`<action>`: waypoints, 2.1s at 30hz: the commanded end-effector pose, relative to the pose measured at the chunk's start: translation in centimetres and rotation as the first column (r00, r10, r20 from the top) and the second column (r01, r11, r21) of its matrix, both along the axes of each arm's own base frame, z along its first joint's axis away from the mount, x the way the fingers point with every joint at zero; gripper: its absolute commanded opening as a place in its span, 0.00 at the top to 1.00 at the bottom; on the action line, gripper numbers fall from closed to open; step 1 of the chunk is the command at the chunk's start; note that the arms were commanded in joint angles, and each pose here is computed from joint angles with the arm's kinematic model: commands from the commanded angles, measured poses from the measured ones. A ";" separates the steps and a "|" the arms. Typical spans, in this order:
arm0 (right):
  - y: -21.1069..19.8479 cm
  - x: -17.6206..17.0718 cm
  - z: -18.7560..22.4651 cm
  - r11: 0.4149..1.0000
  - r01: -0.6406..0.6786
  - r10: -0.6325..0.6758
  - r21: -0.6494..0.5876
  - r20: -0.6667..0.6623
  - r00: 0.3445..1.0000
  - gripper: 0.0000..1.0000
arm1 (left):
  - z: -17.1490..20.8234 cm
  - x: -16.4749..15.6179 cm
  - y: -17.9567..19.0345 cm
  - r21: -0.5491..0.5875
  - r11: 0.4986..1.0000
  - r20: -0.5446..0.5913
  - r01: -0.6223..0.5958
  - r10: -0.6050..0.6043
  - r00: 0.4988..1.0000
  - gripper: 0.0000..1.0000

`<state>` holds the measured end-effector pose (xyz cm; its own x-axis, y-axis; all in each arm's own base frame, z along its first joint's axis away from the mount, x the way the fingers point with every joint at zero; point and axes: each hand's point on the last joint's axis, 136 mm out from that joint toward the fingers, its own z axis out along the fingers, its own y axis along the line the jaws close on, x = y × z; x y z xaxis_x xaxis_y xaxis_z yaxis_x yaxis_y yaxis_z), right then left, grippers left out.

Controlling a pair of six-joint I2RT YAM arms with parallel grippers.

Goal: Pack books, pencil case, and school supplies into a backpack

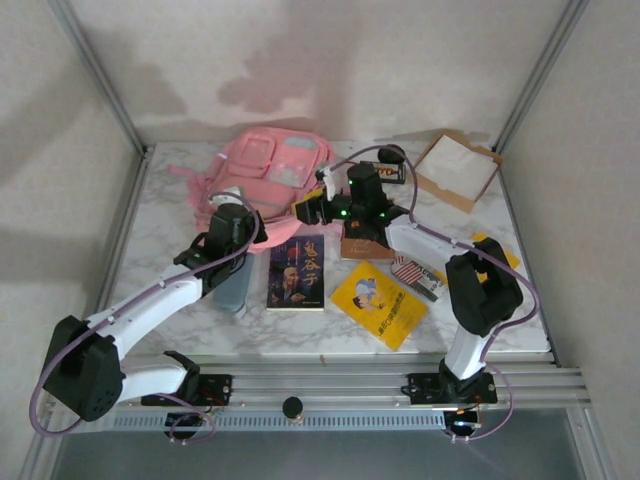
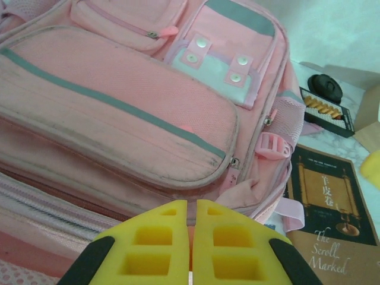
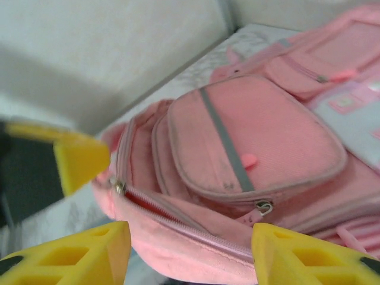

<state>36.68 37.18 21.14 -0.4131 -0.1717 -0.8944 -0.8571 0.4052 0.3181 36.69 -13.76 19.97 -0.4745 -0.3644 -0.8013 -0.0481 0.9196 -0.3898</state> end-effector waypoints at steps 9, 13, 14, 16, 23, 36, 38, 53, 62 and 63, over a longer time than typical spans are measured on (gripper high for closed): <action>4.6 -2.8 -4.2 0.884 -0.378 0.465 -0.277 0.424 0.777 0.45 | 3.9 1.0 -1.4 -0.036 0.997 0.115 0.068 -0.063 0.991 1.00; 5.1 -2.6 -4.5 0.866 -0.390 0.497 -0.313 0.453 0.740 0.48 | 3.7 1.2 -1.9 -0.037 0.996 0.101 0.083 -0.079 0.992 1.00; 5.3 -2.9 -4.6 0.854 -0.412 0.518 -0.316 0.452 0.726 0.49 | 3.6 1.3 -1.9 -0.038 0.996 0.097 0.085 -0.081 0.992 1.00; 5.6 -3.4 -5.1 0.833 -0.443 0.552 -0.333 0.439 0.709 0.51 | 3.5 1.3 -2.0 -0.033 0.996 0.094 0.085 -0.081 0.992 1.00; 6.3 -3.1 -6.1 0.804 -0.471 0.592 -0.362 0.418 0.689 0.59 | 3.3 1.3 -2.0 -0.032 0.996 0.091 0.088 -0.085 0.992 1.00; 6.9 -1.8 -4.4 0.828 -0.430 0.560 -0.360 0.481 0.675 0.95 | 3.0 1.1 -1.8 -0.038 0.996 0.087 0.081 -0.078 0.993 1.00; 7.0 -1.8 -3.3 0.838 -0.420 0.545 -0.348 0.507 0.668 1.00 | 2.5 1.0 -1.6 -0.040 0.997 0.079 0.071 -0.067 0.995 1.00; 4.7 -3.4 3.2 0.905 -0.369 0.414 -0.211 0.633 0.654 1.00 | 0.0 1.6 6.3 -0.077 0.975 0.010 -0.209 0.210 0.978 1.00; 3.3 -2.1 2.9 0.927 -0.299 0.374 -0.227 0.640 0.672 1.00 | 1.2 1.0 9.0 -0.160 0.948 -0.004 -0.277 0.280 0.960 1.00; 3.4 -1.9 2.9 0.928 -0.290 0.371 -0.233 0.639 0.673 1.00 | 1.1 0.9 9.0 -0.157 0.948 -0.014 -0.277 0.279 0.960 1.00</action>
<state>33.42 42.37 19.55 0.3369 -0.3217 -0.8849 -0.9360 -0.0126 -0.3518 37.27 -12.13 21.49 -0.4810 -0.5521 -0.6811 -0.0441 0.7911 -0.6101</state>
